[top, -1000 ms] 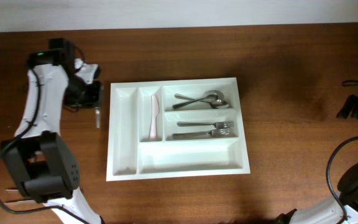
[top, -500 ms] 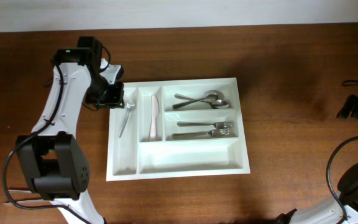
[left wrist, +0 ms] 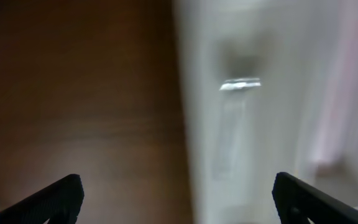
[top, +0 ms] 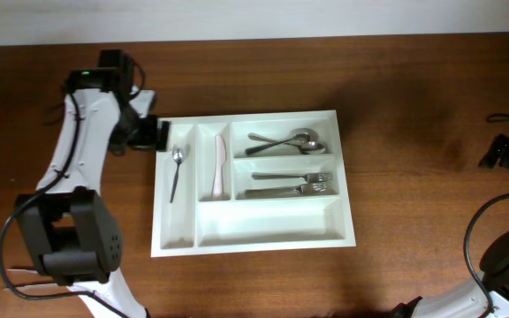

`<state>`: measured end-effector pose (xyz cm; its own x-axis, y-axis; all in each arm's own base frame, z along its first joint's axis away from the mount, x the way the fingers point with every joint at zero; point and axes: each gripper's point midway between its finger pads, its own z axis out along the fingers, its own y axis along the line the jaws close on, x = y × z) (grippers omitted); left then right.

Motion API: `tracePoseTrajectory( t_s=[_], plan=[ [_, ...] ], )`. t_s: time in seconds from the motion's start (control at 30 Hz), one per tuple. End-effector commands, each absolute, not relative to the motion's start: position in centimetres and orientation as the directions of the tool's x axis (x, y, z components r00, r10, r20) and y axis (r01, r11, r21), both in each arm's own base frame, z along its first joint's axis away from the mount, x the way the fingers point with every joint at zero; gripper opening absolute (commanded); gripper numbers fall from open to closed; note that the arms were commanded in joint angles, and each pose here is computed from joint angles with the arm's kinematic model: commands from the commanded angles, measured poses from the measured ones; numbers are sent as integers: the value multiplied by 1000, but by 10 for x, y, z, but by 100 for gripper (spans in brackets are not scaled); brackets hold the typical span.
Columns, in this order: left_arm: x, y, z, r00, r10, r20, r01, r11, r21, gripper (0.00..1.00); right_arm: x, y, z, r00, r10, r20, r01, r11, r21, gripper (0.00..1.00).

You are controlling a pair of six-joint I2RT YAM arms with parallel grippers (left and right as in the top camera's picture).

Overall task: Pack container
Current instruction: 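Carry the spoon into the tray's left compartment and release, then return the left gripper to the remaining metal spoon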

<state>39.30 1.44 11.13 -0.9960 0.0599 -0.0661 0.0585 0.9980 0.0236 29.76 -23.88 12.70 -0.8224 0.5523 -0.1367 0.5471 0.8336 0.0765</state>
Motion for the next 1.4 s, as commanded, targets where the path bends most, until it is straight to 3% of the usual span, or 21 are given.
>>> tracePoseTrajectory(
  t_s=[0.0,0.1,0.4,0.6,0.97,1.37],
  plan=[
    [385,98,124,-999,-10,-31,-20,936,351,99,297,-240,125,-817,561,-132,556,828,77,99],
    [376,121,125,-998,-60,-13,-61,927,370,99,297,-240,125,-817,561,-131,556,828,77,99],
    [348,155,102,-973,-229,10,-225,963,151,99,297,-240,125,-817,561,-131,556,828,77,99],
    [324,177,81,-950,-309,46,-302,946,118,99,297,-240,125,-817,561,-131,556,828,77,99],
    [288,189,33,-947,-305,101,-302,952,48,99,297,-240,125,-817,561,-131,556,828,77,99],
    [280,209,25,-941,-335,46,-337,941,-36,99,297,-240,125,-817,561,-131,556,828,77,99]
  ],
)
